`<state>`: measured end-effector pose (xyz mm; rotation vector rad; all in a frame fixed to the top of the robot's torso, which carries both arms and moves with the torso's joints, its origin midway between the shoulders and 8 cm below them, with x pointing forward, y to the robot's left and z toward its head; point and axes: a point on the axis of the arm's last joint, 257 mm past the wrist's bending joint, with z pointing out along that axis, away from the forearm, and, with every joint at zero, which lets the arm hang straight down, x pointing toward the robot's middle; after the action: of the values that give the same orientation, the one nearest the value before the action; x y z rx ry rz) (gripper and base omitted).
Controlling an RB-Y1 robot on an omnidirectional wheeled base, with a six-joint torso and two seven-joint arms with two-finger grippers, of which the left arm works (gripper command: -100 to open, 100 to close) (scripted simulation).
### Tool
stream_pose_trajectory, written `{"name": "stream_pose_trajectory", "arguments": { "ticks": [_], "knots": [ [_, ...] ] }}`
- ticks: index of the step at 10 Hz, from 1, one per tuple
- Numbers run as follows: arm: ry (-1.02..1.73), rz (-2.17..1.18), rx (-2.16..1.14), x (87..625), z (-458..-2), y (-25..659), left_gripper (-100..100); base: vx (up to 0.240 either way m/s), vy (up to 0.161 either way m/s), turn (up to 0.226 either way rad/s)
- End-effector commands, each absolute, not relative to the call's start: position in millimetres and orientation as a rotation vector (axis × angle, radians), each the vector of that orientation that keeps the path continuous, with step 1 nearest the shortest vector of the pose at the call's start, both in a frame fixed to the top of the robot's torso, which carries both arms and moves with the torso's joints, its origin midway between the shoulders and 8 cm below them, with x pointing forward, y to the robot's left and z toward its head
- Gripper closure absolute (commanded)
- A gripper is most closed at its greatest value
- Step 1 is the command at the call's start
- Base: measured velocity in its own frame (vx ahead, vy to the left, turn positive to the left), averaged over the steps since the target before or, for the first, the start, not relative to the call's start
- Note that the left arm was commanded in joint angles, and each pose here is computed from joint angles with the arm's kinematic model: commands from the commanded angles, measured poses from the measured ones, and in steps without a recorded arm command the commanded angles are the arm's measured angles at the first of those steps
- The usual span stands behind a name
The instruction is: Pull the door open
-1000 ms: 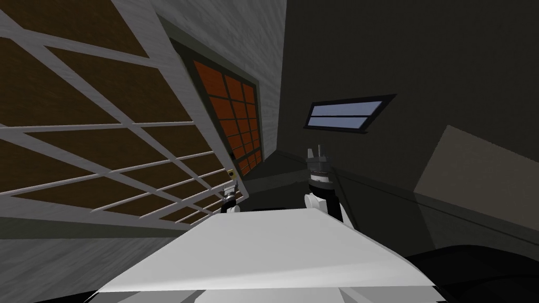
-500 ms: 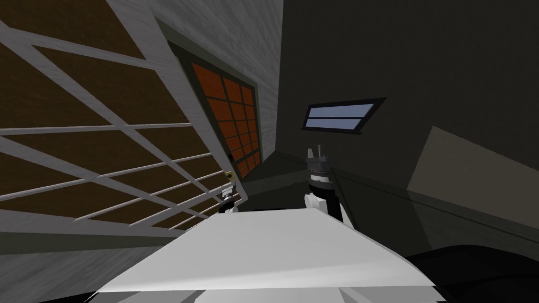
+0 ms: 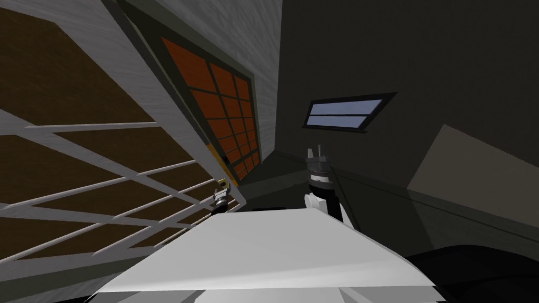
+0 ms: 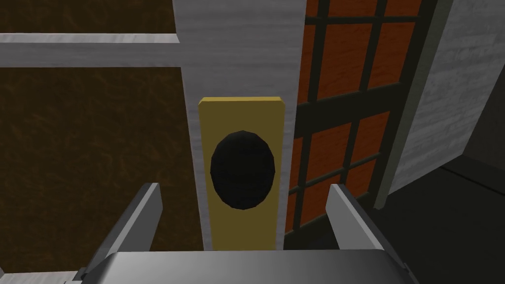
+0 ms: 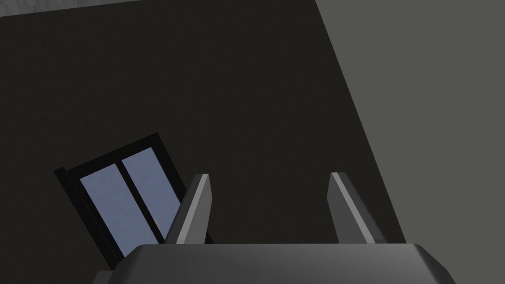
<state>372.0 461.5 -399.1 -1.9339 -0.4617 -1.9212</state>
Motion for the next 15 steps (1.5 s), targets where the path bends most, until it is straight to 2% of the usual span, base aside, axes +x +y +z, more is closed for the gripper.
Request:
{"name": "stream_pose_trajectory", "arguments": {
  "ticks": [1,4,5,11,15],
  "knots": [
    [-0.471,-1.919,-1.928,363,-399,476,-100,0.113,0.001,-0.046],
    [-0.473,-1.915,-1.925,358,-399,485,-100,0.121,0.005,-0.029],
    [-0.473,-1.915,-1.925,358,-399,485,100,-0.013,-0.001,0.012],
    [-0.454,-1.931,-1.943,361,-399,478,100,-0.025,0.0,-0.012],
    [-0.409,-1.979,-1.982,367,-398,461,100,-0.217,-0.005,-0.062]
  ]
}}
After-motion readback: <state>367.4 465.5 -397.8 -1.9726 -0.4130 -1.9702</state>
